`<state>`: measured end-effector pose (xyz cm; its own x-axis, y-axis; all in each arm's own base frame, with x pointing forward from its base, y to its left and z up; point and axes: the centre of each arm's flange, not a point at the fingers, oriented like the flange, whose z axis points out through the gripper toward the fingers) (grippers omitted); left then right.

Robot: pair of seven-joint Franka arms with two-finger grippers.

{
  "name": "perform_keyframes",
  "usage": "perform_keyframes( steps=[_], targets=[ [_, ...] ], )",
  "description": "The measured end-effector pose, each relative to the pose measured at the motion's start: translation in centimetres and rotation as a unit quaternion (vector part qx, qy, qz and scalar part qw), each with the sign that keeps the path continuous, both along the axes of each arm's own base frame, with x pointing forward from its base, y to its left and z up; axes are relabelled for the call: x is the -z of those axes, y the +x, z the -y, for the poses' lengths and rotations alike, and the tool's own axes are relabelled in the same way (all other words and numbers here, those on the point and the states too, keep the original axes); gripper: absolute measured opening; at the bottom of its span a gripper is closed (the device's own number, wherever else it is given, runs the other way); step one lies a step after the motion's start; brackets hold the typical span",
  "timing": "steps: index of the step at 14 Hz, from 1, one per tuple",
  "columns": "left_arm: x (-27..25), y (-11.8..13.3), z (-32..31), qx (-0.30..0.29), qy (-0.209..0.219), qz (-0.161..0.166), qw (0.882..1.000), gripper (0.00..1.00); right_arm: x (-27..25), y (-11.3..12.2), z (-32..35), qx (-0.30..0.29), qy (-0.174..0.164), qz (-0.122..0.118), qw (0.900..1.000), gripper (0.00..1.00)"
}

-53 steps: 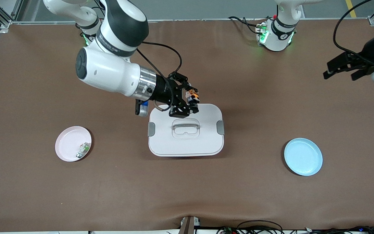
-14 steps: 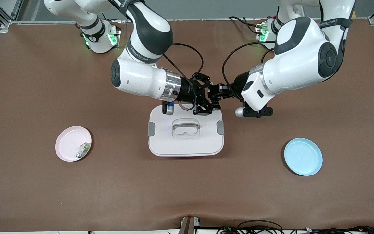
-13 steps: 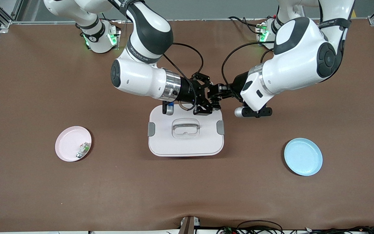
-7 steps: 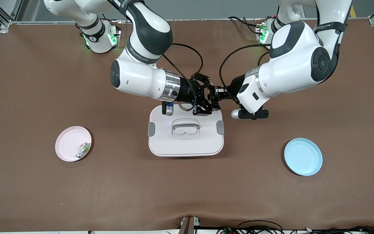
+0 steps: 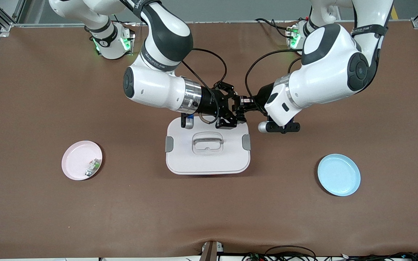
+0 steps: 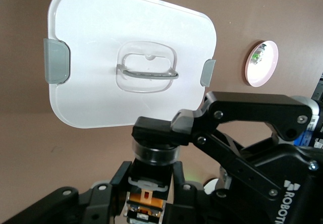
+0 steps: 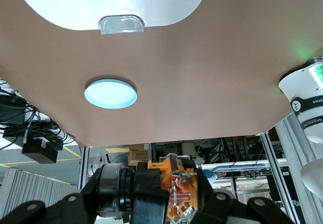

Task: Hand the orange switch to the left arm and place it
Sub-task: 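Grasp the switch with the left gripper beside the right gripper, then open the right gripper and carry the switch toward the blue plate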

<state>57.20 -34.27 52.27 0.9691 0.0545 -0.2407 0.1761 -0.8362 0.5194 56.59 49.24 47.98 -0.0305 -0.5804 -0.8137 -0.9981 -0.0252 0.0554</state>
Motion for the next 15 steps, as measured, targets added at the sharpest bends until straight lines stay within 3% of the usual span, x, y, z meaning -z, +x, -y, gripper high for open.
perform_keyframes(
  steps=[4,7,12,15],
  targets=[
    [0.0,0.0,0.0,-0.003,0.000,-0.002,1.000,0.35,0.0,0.0,0.0,0.001,0.000,0.001,1.000,0.77],
    [0.1,0.1,-0.1,-0.004,0.001,-0.002,1.000,0.35,0.0,0.1,0.0,0.002,0.000,0.001,1.000,0.99],
    [0.6,0.5,-0.6,-0.008,0.007,-0.004,1.000,0.35,-0.1,0.1,0.0,0.002,0.000,0.001,1.000,1.00],
    [1.8,1.2,-1.5,-0.008,0.033,0.002,0.999,0.35,-0.2,0.3,0.3,0.004,0.001,0.003,1.000,1.00]
  ],
)
